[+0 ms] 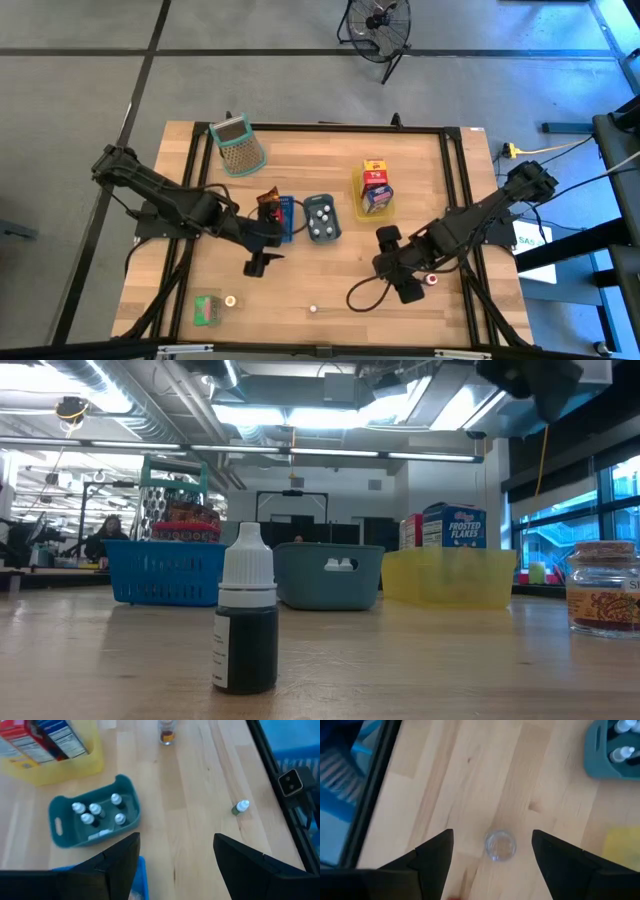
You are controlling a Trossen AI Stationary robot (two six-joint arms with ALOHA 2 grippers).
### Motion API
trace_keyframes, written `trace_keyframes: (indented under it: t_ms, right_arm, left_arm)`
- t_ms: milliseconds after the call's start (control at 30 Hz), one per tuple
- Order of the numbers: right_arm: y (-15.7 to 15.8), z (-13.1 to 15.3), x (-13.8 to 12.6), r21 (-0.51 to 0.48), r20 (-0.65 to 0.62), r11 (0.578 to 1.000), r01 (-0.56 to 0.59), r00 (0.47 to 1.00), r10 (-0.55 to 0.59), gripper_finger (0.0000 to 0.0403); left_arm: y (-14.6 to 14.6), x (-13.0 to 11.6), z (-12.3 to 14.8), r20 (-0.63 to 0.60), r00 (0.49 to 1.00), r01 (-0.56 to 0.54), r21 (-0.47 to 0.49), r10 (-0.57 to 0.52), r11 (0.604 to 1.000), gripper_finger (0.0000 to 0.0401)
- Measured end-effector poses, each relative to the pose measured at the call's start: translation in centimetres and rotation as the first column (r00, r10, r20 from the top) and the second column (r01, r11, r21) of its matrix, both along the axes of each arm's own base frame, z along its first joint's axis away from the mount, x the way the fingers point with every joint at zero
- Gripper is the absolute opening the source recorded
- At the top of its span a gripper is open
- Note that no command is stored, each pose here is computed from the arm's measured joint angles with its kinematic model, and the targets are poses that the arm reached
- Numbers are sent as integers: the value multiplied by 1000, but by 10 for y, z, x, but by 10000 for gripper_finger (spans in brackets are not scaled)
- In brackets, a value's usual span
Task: Pick & Place Kitchen Items
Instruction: Put the brown seasoning bottle into the blue bin
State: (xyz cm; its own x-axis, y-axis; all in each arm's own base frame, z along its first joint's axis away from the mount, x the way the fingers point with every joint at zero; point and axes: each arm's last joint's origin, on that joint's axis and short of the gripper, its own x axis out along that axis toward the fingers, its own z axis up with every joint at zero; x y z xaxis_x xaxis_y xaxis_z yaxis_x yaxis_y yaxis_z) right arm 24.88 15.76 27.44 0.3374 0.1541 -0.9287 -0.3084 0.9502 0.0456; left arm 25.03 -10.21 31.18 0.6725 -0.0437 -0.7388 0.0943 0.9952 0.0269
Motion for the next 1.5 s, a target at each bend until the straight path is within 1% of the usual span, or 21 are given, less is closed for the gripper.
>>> trace_keyframes:
  t_ms: [67,167,300,400,500,567,833,1167,1333,1500]
  right_arm:
    - [1,-7,2,7,25,1000,3,1000,-4,273]
    - [-2,-17,2,1,16,1000,13,1000,-13,273]
    - [-8,-23,4,-21,19,999,39,999,-39,273]
    - [-11,-32,3,-13,5,997,78,997,-78,273]
    - [-9,-44,-4,-5,-45,991,132,990,-132,273]
    - [-6,-51,-9,-8,-59,990,144,988,-144,273]
    - [2,-67,-13,-24,35,988,152,988,-151,273]
    - [2,-69,-15,-35,36,990,138,990,-137,273]
    - [2,-69,-15,-37,36,990,133,991,-132,273]
    - [2,-68,-14,-54,52,996,74,996,-72,273]
  left_arm:
    - [-3,0,-9,4,1000,6,0,-6,1000,249]
    - [-3,-1,-18,-5,1000,-5,27,5,1000,249]
    - [-2,-1,-17,26,998,-52,48,51,997,249]
    - [-3,2,-15,66,996,-60,71,56,996,249]
    - [-3,4,-13,99,993,-74,82,66,994,249]
    - [-3,4,-12,104,992,-75,79,66,994,249]
    - [-5,10,-11,146,987,-71,62,62,995,249]
    - [-7,14,-15,141,989,-49,90,36,995,249]
    - [-8,16,-13,171,985,-40,102,22,994,249]
    - [-8,16,-13,171,985,-39,102,21,994,249]
